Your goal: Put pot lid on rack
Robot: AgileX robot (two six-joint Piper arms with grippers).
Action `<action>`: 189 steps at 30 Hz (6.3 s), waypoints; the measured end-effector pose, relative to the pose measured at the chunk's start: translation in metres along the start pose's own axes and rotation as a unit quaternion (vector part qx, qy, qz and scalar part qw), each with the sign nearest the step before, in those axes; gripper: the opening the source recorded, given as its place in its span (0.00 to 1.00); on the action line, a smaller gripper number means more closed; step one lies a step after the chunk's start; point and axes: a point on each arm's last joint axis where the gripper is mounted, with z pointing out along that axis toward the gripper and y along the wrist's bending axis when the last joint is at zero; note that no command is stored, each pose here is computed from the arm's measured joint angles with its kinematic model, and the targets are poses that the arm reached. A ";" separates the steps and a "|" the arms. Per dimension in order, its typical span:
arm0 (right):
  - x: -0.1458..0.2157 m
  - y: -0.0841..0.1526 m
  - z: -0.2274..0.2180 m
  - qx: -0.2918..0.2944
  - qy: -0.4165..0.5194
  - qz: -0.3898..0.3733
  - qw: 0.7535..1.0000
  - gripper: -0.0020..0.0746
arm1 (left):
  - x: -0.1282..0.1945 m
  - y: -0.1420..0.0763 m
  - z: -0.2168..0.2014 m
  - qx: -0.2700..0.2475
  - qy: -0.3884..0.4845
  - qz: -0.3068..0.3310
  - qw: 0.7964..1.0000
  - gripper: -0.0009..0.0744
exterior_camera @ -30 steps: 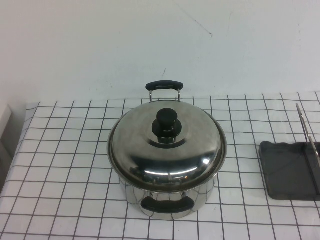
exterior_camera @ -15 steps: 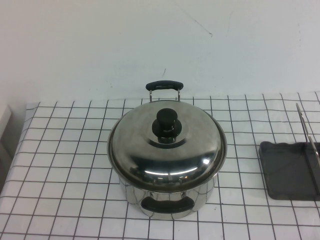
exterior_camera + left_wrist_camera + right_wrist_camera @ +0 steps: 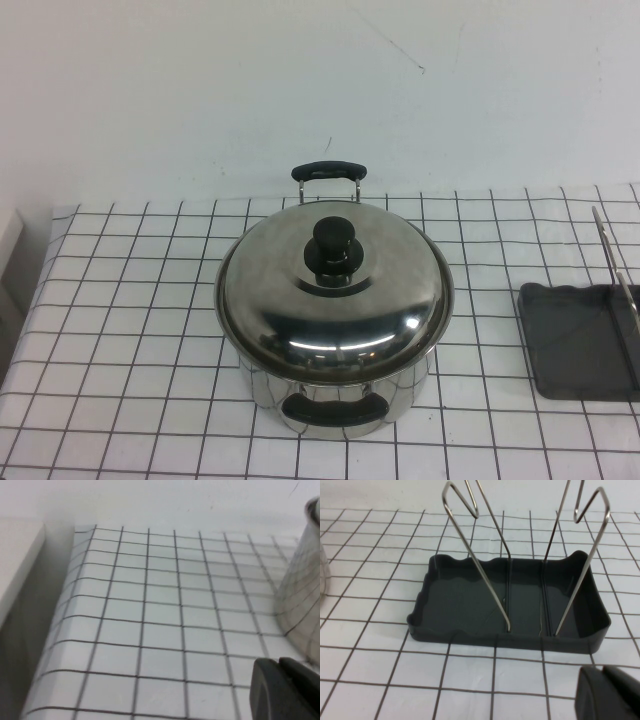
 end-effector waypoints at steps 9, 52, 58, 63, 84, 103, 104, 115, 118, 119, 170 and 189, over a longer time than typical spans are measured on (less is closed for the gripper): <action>0.000 0.000 0.000 0.000 0.000 0.000 1.000 0.02 | -0.020 -0.006 -0.002 0.069 -0.100 -0.308 0.944 0.01; 0.000 0.000 0.000 0.000 0.000 0.000 1.000 0.02 | -0.164 -0.142 0.139 0.218 0.014 0.111 0.970 0.84; 0.000 0.000 0.000 0.000 0.000 0.000 1.000 0.02 | -0.149 -0.164 0.179 0.249 0.005 0.091 0.964 0.88; 0.000 0.000 0.000 0.000 0.000 0.000 1.000 0.02 | -0.127 -0.173 0.204 0.269 0.004 0.086 0.959 0.88; 0.000 0.000 0.000 0.000 0.000 0.000 1.000 0.02 | -0.086 -0.179 0.243 0.274 0.003 0.035 0.961 0.50; 0.000 0.000 0.000 0.000 0.000 0.000 1.000 0.02 | -0.193 -0.176 0.148 0.364 -0.118 -0.093 0.919 0.43; 0.000 0.000 0.000 0.000 0.000 0.000 1.000 0.02 | -0.195 -0.176 0.146 0.371 -0.106 -0.133 0.913 0.43; 0.000 0.000 0.000 0.000 0.000 0.000 1.000 0.02 | -0.171 -0.190 0.166 0.427 -0.026 -0.231 0.874 0.43; 0.000 0.000 0.000 0.000 0.000 0.000 1.000 0.02 | -0.164 -0.197 0.172 0.475 -0.045 -0.246 0.844 0.43; 0.000 0.000 0.000 0.000 0.000 0.000 1.000 0.02 | -0.161 -0.199 0.175 0.491 -0.051 -0.251 0.833 0.43; -0.171 0.055 0.021 -0.382 -0.025 0.275 0.882 0.67 | -0.131 -0.201 0.206 0.472 -0.055 -0.253 0.843 0.43; -0.215 0.069 0.109 -0.474 0.109 0.326 0.811 0.67 | -0.132 -0.200 0.207 0.467 -0.055 -0.268 0.841 0.43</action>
